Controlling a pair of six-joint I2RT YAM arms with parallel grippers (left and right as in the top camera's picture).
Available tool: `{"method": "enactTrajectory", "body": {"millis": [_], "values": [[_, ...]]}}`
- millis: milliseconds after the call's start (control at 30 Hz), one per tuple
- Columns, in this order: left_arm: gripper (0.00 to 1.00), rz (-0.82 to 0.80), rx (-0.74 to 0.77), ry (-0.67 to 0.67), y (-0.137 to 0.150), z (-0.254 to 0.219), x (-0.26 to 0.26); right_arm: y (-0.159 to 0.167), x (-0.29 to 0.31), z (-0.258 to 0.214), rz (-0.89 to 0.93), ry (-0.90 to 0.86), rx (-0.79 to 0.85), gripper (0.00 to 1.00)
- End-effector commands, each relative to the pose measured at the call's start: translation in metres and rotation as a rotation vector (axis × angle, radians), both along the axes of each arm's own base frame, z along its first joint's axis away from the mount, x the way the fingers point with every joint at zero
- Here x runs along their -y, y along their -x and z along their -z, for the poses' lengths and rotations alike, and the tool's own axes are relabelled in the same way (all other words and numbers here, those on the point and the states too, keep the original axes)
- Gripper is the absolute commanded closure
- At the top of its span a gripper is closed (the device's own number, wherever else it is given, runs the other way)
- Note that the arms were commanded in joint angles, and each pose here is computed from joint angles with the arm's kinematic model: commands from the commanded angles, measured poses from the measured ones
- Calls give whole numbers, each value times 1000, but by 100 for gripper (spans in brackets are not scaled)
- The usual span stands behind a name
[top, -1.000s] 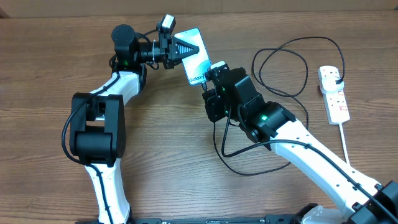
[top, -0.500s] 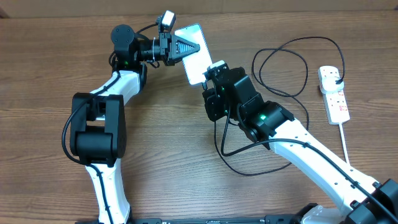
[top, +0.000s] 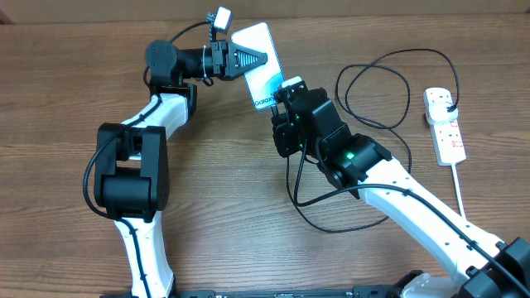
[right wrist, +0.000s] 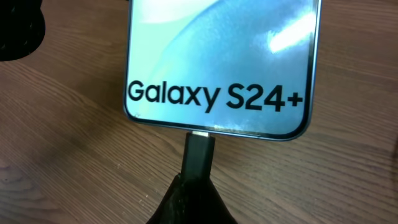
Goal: Plug charger to phone and switch on socket
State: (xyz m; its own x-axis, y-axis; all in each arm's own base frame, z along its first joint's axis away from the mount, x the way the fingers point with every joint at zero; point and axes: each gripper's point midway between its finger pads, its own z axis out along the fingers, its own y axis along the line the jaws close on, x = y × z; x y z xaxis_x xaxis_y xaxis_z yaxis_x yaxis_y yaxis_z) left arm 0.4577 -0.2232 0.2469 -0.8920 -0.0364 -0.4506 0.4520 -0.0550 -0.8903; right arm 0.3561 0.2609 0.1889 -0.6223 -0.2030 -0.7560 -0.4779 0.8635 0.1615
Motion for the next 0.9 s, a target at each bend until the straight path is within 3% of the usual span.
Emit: {"method": "enactTrajectory", "body": {"millis": [0,33,267,533,700,767,867], "values": [[96,224,3,-72,53,4,38,-22,-11,-54,13,-91,163,96],[96,224,9,-71,55,3,38,-23,-11,-54,13,-93,165,96],[96,216,57,-63,56,2,37,-12,-3,-42,14,-52,102,68],[96,139,91,-3,41,-16,39,15,16,-84,17,-86,144,44],[96,70,102,19,14,-28,44,40,37,-128,28,-133,218,25],[96,37,88,9,0,-29,50,49,52,-144,65,-137,261,14],[96,-55,54,-38,-28,-24,63,58,84,-165,167,-118,329,5]]}}
